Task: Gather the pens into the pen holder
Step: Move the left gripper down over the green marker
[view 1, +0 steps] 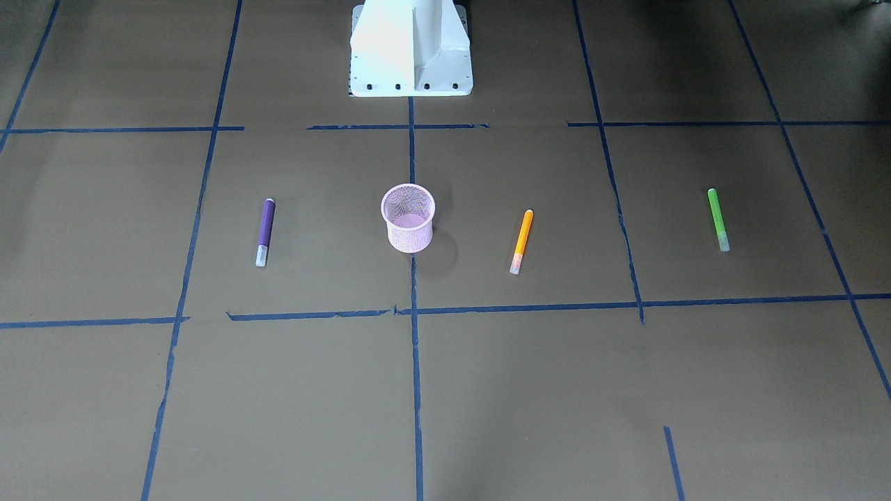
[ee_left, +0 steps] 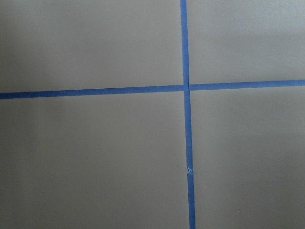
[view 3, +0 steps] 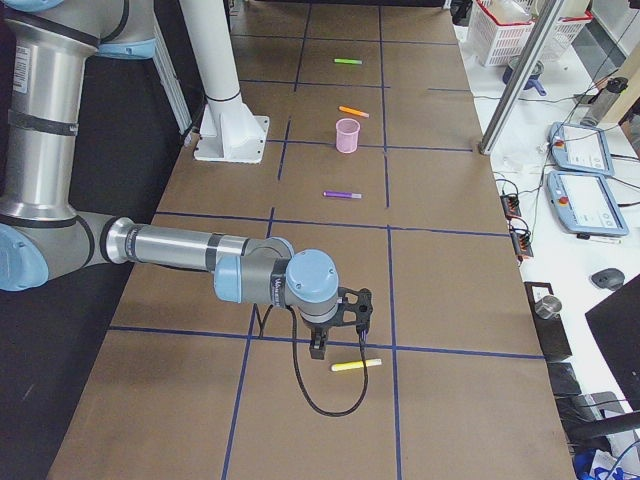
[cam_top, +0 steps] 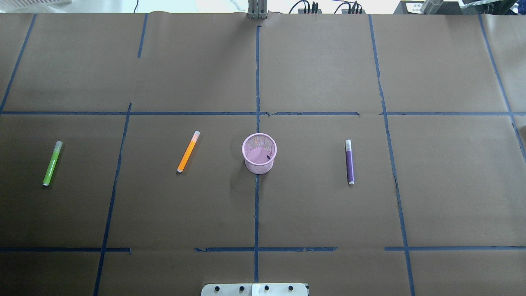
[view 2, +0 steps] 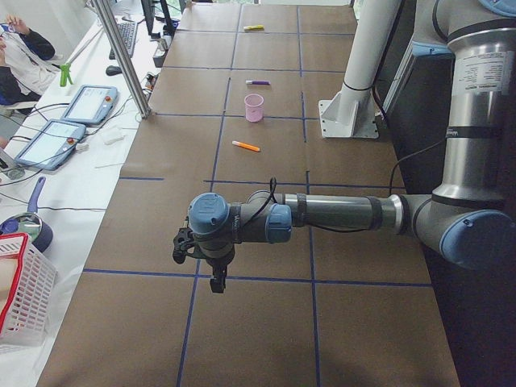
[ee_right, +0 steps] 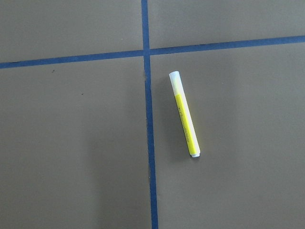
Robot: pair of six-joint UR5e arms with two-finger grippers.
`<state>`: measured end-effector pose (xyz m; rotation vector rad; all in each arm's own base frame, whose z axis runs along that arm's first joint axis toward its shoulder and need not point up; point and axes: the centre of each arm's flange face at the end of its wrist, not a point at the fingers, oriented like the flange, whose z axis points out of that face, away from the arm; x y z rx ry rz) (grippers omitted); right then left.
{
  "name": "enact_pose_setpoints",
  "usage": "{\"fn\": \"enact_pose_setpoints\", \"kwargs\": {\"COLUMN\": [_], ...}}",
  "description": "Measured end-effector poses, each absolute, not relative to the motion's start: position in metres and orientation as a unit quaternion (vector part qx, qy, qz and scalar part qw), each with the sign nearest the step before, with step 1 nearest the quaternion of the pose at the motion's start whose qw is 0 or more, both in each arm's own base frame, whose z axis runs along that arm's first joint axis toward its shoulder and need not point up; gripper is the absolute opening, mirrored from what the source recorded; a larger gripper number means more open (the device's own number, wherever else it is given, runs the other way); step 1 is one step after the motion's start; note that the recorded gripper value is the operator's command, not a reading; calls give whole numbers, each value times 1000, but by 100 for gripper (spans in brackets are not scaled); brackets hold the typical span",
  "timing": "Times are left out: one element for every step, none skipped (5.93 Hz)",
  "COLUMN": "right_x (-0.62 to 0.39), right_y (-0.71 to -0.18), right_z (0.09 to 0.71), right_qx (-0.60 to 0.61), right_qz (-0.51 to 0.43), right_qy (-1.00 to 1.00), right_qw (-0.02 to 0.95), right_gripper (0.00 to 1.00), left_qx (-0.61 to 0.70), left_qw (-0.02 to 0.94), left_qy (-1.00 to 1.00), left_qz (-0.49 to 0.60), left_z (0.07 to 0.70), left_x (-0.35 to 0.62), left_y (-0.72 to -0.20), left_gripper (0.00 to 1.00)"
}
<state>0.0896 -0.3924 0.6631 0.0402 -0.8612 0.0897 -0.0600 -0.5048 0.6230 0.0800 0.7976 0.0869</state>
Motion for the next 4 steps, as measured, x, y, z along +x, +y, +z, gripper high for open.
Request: {"fn": "enact_pose_setpoints", "kwargs": {"right_x": [89,89,89,89], "right_y": [-392,-392,-392,-391], "right_z": [663,664,665,666], "right_qx": [19,18,17,16], "right_qz": [44,45,46,46], "right_qy": [-418,-418,-419,-418], "right_qw": [907,907,907,907], "right_gripper": [100,100,100,100], "left_qx": [48,56,63,64], "left_qw": [917,910,901,895], "left_qy": [389,390,393,397], "left_qz": [77,128,172,191], "left_z": [601,571,536,507], "left_x": [-30,21,76,126], "left_y": [-525,-545,-561,-568], "left_gripper": [100,100,100,100]}}
